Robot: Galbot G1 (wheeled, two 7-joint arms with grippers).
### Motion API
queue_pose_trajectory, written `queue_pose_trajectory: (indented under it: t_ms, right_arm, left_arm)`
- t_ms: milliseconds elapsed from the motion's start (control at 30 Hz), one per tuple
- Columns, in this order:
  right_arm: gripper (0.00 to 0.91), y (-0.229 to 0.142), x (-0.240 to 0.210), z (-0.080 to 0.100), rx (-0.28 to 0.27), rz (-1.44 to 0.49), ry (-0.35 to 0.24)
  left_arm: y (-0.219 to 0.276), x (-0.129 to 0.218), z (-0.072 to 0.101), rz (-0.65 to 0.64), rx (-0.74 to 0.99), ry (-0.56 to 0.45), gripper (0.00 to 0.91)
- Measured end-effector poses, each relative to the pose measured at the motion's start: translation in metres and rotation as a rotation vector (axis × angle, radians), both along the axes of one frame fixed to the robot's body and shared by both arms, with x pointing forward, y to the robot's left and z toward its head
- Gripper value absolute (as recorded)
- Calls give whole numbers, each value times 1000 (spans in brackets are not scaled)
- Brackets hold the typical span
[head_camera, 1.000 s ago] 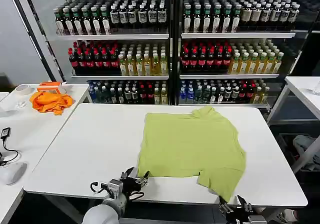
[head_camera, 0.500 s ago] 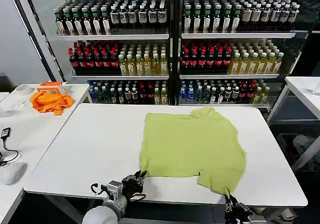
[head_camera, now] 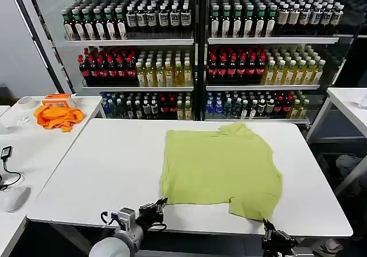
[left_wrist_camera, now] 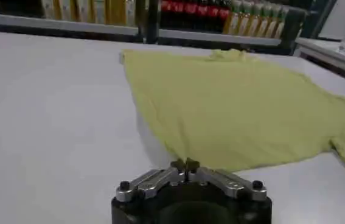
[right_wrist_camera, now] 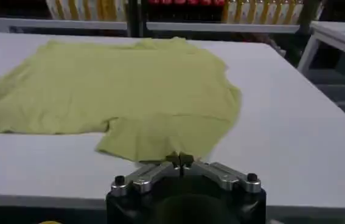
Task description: Fold and organize the clothes.
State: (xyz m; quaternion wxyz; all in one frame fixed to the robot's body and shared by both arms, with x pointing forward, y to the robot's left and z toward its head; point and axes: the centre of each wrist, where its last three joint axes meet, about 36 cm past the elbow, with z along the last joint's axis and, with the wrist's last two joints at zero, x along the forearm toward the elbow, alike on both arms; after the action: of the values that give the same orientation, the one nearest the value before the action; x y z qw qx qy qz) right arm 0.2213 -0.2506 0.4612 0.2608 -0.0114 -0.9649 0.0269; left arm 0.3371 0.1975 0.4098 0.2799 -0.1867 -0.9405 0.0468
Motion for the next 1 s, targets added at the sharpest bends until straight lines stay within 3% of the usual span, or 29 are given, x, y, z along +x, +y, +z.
queue_pose_trajectory:
  t_ms: [300,500,533,567,600,1000]
  right_arm:
    - [0,-7,-10,27,-26,5,-52]
    - [0,-9,-9,29,-41,-10,-64]
    - [91,-9,-9,28,-40,-13,-59]
    - [353,-9,-8,25,-37,-15,-52]
    - [907,-8,-7,23,-35,-17,-44]
    - [907,-2,3,-16,5,-26,53]
  left_arm:
    - [11,-11,20,10,-40,-20,20]
    - [16,-14,28,23,-56,-36,20]
    - [16,-14,28,26,-57,-36,20]
    - [16,-15,28,27,-59,-35,20]
    - [16,-15,27,29,-62,-35,20]
    - [21,-14,22,52,-30,-45,20]
